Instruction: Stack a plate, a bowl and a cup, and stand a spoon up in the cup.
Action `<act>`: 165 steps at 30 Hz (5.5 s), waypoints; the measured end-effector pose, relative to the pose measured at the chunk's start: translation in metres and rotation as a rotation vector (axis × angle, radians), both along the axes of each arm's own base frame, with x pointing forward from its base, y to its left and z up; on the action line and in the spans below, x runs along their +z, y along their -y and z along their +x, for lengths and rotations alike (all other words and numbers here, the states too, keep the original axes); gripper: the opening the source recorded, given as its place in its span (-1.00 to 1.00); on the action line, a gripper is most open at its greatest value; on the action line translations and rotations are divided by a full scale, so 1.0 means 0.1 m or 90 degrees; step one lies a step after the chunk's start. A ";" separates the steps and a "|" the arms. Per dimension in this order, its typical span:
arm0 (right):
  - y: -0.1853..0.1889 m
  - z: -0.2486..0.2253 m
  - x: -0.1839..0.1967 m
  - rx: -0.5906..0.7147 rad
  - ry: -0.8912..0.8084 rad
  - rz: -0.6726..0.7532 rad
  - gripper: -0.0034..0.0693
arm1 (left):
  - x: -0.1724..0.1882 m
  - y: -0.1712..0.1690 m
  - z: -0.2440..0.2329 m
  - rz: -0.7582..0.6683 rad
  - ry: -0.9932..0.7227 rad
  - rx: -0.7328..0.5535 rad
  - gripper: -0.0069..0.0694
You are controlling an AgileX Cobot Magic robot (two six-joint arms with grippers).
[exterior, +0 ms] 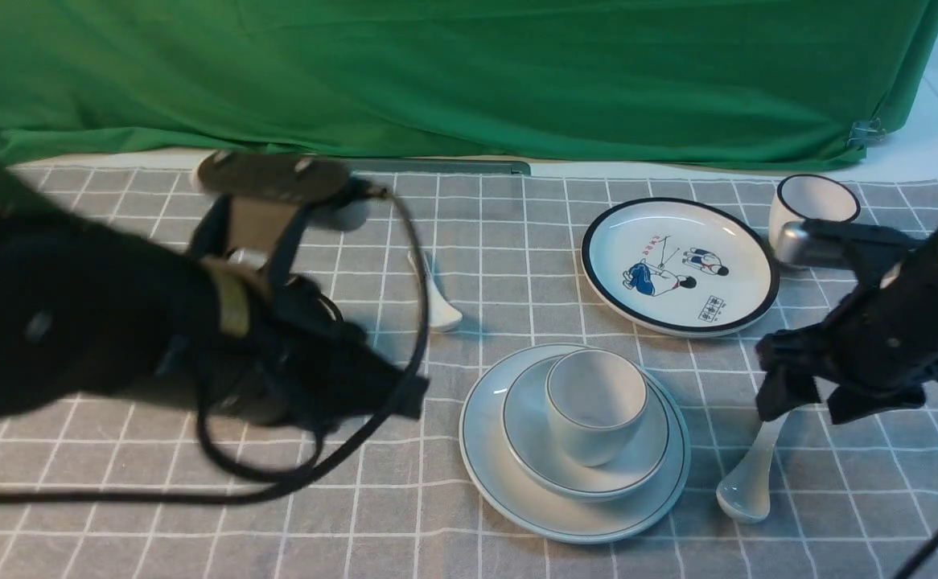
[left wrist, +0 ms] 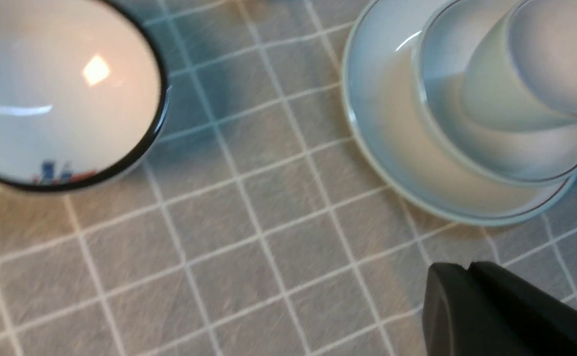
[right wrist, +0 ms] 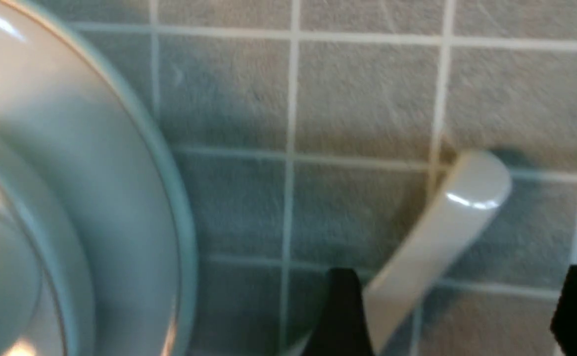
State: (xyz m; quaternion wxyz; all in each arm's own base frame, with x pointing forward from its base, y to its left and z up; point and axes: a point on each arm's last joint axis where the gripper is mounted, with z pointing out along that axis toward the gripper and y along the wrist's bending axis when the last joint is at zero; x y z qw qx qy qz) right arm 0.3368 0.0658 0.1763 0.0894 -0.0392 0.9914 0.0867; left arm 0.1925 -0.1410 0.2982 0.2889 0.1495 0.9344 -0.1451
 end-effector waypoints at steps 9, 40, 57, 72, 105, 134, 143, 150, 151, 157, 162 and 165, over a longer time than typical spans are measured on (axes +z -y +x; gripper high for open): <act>-0.07 0.09 -0.23 0.010 -0.027 -0.015 0.23 | 0.08 -0.14 -0.15 0.003 0.017 0.012 -0.80; -1.06 -0.91 0.82 0.150 0.749 0.183 -0.44 | 0.13 -0.17 -0.13 0.002 0.058 0.026 -0.80; -1.28 -0.78 0.26 0.196 0.695 0.140 -0.44 | 0.12 -0.18 -0.14 0.007 0.053 0.027 -0.80; -1.23 -0.90 0.26 0.254 0.600 0.103 -0.02 | 0.13 -0.18 -0.14 0.007 0.053 0.028 -0.80; 0.54 -3.22 1.34 0.157 0.965 0.185 -0.80 | 0.00 -1.15 -1.29 -0.122 0.348 0.061 -0.80; 0.53 -3.21 1.30 0.150 0.925 0.198 -0.62 | -0.04 -1.13 -1.37 -0.169 0.375 0.025 -0.79; 0.53 -3.21 1.29 0.151 0.923 0.198 -0.58 | -0.47 -1.20 -1.41 -0.127 0.554 0.090 -0.79; 0.53 -3.21 1.29 0.151 0.922 0.198 -0.55 | -0.98 -1.36 -1.37 -0.056 0.529 0.279 -0.79; 0.53 -3.21 1.29 0.151 0.922 0.198 -0.55 | -1.03 -1.37 -1.37 -0.048 0.519 0.293 -0.79; 0.53 -3.21 1.29 0.151 0.923 0.198 -0.52 | -1.09 -1.38 -1.37 -0.035 0.495 0.297 -0.79; 0.53 -3.21 1.29 0.151 0.923 0.198 -0.48 | -1.10 -1.38 -1.37 -0.023 0.492 0.288 -0.79; 0.53 -3.21 1.29 0.151 0.923 0.198 -0.45 | -1.10 -1.38 -1.37 -0.017 0.492 0.286 -0.79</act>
